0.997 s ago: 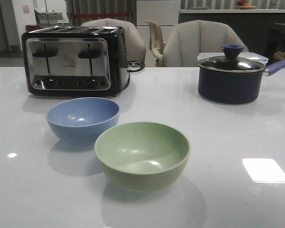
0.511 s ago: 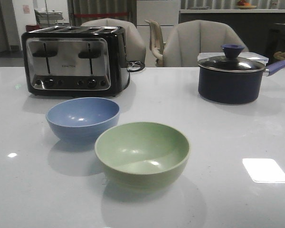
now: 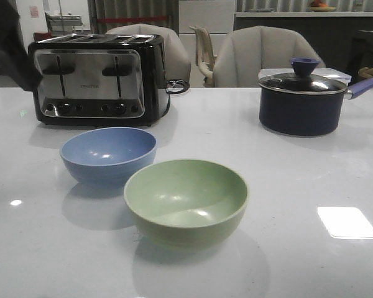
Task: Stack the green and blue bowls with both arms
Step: 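Reach the left gripper down into the light blue bowl rim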
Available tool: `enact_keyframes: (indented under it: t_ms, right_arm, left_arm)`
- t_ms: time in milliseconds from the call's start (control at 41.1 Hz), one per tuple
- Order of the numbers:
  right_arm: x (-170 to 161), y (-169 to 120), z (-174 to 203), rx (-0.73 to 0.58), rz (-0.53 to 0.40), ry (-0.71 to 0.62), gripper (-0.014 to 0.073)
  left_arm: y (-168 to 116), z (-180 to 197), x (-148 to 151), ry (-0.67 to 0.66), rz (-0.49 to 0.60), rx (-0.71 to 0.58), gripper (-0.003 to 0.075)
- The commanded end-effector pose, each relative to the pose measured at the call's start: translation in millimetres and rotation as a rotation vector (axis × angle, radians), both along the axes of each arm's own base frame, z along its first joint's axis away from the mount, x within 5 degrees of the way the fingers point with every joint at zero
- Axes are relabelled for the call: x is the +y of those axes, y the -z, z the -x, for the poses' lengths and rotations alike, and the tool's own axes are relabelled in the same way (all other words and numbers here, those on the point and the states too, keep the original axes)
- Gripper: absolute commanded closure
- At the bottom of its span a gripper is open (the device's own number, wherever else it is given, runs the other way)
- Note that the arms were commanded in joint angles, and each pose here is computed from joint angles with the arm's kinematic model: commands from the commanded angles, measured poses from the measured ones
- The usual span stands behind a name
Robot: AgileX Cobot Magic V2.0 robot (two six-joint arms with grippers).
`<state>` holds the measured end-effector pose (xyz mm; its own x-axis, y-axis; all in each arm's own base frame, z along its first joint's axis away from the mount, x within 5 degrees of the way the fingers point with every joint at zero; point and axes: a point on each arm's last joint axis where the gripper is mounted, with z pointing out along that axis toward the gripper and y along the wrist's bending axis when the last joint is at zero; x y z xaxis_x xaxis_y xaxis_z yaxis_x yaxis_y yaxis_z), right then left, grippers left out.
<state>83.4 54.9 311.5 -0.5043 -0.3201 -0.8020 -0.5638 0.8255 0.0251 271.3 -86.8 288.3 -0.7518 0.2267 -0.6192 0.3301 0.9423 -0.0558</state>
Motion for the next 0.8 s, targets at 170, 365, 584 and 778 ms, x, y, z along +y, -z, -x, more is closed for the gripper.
enact_keyframes:
  t_ms: [170, 365, 584, 778]
  right_arm:
    - [0.9, -12.5, -3.1, -0.080, -0.034, 0.004, 0.0174]
    - [0.9, -12.5, -3.1, -0.080, -0.034, 0.004, 0.0174]
    - [0.9, -12.5, -3.1, -0.080, -0.034, 0.004, 0.0174]
    - [0.9, -12.5, -3.1, -0.080, -0.034, 0.004, 0.0174]
  left_arm:
    - [13.2, -57.2, -19.1, -0.007, 0.019, -0.030, 0.0116]
    - [43.0, -83.4, -26.3, -0.016, 0.011, -0.006, 0.0116]
    - [70.6, -96.9, -30.2, -0.040, 0.021, 0.013, 0.0122]
    - [78.3, -99.5, -31.7, -0.044, 0.023, 0.023, 0.0342]
